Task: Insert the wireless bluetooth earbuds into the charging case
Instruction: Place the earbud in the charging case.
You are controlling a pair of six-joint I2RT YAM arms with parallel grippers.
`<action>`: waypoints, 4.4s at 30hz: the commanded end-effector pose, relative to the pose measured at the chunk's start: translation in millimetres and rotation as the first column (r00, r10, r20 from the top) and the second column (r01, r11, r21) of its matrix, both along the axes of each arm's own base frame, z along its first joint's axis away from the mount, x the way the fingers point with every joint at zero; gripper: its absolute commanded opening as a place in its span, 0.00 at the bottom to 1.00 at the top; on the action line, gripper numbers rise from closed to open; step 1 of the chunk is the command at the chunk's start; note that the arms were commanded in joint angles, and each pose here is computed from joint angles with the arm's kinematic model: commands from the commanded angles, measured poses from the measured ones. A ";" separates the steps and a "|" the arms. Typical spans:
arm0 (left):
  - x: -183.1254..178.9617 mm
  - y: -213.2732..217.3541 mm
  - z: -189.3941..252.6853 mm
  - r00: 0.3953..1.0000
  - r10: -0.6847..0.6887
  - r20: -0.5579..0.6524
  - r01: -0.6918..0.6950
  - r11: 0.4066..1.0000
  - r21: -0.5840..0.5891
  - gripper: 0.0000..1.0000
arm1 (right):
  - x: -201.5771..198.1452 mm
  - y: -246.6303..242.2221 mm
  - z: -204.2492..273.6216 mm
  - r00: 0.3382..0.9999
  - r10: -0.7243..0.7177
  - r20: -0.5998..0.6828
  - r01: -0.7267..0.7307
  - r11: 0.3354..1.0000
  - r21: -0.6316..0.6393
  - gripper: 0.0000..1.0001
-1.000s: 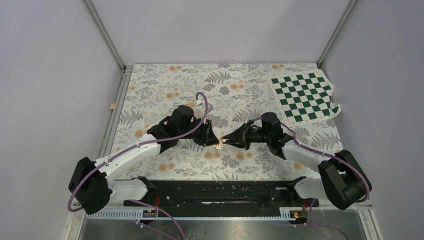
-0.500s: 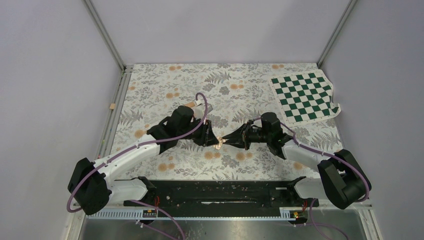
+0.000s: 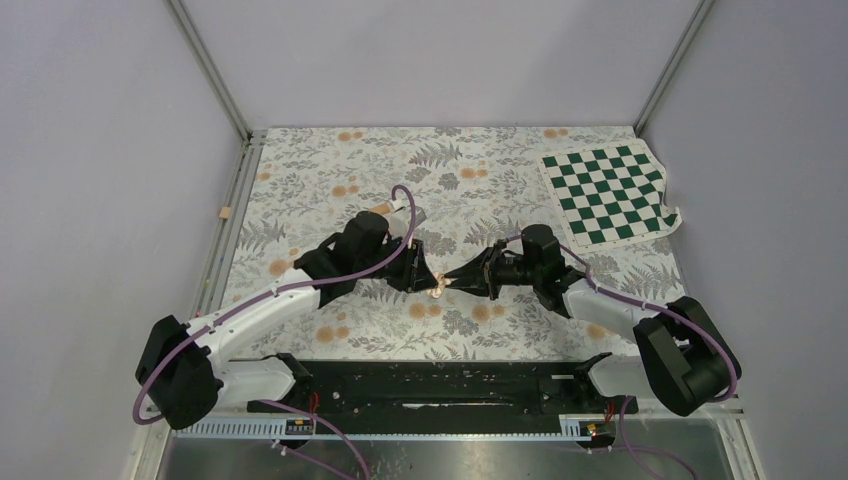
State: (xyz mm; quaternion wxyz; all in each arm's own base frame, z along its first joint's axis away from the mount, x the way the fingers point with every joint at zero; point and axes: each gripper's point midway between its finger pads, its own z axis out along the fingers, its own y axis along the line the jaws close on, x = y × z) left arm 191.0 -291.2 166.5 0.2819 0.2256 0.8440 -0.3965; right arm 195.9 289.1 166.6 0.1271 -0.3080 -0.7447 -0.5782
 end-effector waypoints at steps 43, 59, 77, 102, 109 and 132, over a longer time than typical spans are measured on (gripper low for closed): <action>1.0 -16.9 52.2 0.994 -0.034 0.106 0.046 0.993 -0.109 0.00 | 0.4 11.0 2.2 0.999 0.034 0.038 -0.034 0.999 -0.015 0.00; -0.9 -16.4 53.0 0.993 -0.043 0.110 0.055 0.992 -0.111 0.00 | -0.8 13.9 0.6 0.999 0.035 0.034 -0.035 0.999 -0.002 0.00; -10.0 -17.2 48.1 0.990 -0.109 0.092 0.119 0.987 -0.113 0.00 | 3.4 6.7 -0.9 0.999 -0.011 0.048 0.012 1.000 -0.007 0.00; -0.8 -15.6 33.8 0.988 -0.152 -0.003 0.149 0.973 -0.177 0.00 | -2.8 -8.6 11.5 0.997 -0.044 0.071 0.043 0.999 0.019 0.00; -2.1 -18.2 32.0 0.984 -0.179 -0.007 0.174 0.966 -0.191 0.00 | -4.9 -14.4 6.5 0.996 -0.044 0.080 0.044 0.999 -0.001 0.00; 4.6 -21.8 27.1 0.985 -0.167 -0.050 0.155 0.970 -0.187 0.00 | -1.6 -14.7 14.2 0.992 -0.028 0.120 0.028 1.000 0.004 0.39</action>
